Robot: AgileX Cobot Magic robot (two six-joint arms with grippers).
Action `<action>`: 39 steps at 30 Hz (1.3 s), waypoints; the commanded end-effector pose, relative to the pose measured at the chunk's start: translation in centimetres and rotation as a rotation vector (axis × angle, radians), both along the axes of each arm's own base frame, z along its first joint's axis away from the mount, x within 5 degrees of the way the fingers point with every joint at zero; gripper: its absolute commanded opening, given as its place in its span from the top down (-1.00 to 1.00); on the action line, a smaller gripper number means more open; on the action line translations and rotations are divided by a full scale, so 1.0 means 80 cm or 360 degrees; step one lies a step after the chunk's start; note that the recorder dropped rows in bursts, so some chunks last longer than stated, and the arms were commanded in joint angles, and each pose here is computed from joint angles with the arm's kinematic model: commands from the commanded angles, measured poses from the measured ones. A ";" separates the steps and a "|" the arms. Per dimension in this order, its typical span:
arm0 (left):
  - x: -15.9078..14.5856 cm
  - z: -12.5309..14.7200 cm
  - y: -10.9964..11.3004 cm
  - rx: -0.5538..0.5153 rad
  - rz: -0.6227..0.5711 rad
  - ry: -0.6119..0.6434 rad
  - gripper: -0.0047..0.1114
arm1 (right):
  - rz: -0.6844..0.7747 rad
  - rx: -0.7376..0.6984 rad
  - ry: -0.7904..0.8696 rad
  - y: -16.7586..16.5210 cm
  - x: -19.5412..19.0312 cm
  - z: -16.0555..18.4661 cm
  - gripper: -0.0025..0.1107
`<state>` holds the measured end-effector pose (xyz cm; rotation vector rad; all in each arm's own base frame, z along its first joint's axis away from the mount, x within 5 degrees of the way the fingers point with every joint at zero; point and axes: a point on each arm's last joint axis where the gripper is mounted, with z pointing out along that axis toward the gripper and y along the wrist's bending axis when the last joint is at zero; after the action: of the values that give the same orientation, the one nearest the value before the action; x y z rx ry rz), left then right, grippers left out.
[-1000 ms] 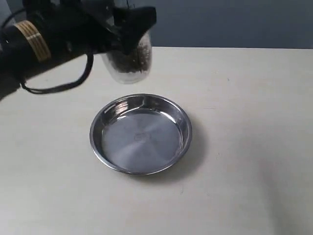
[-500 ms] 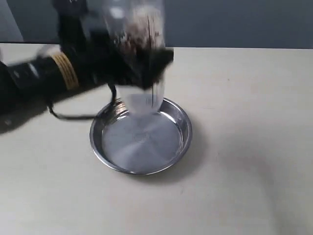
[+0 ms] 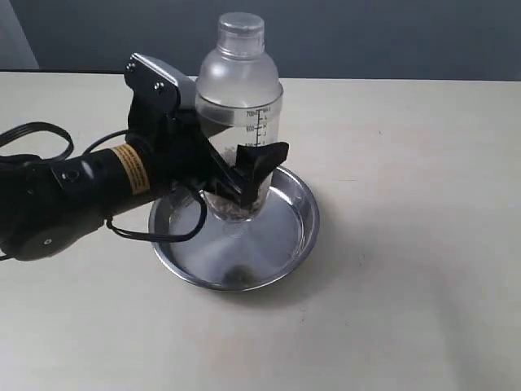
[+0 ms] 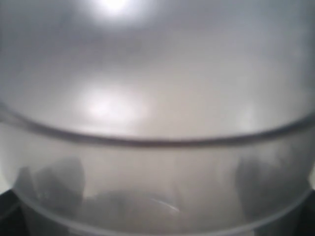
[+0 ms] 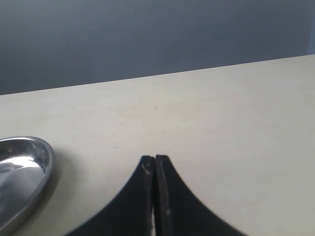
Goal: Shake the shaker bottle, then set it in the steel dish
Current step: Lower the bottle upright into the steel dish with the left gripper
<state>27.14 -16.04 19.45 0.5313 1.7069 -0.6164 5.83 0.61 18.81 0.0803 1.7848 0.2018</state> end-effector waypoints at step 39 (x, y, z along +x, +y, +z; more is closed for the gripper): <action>0.022 -0.112 -0.007 -0.0074 0.0052 -0.0047 -0.90 | 0.0003 -0.0007 -0.0015 0.000 0.000 0.001 0.97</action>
<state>28.90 -16.51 9.96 0.4630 1.6952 -0.6125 5.83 0.61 18.81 0.0803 1.7848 0.2018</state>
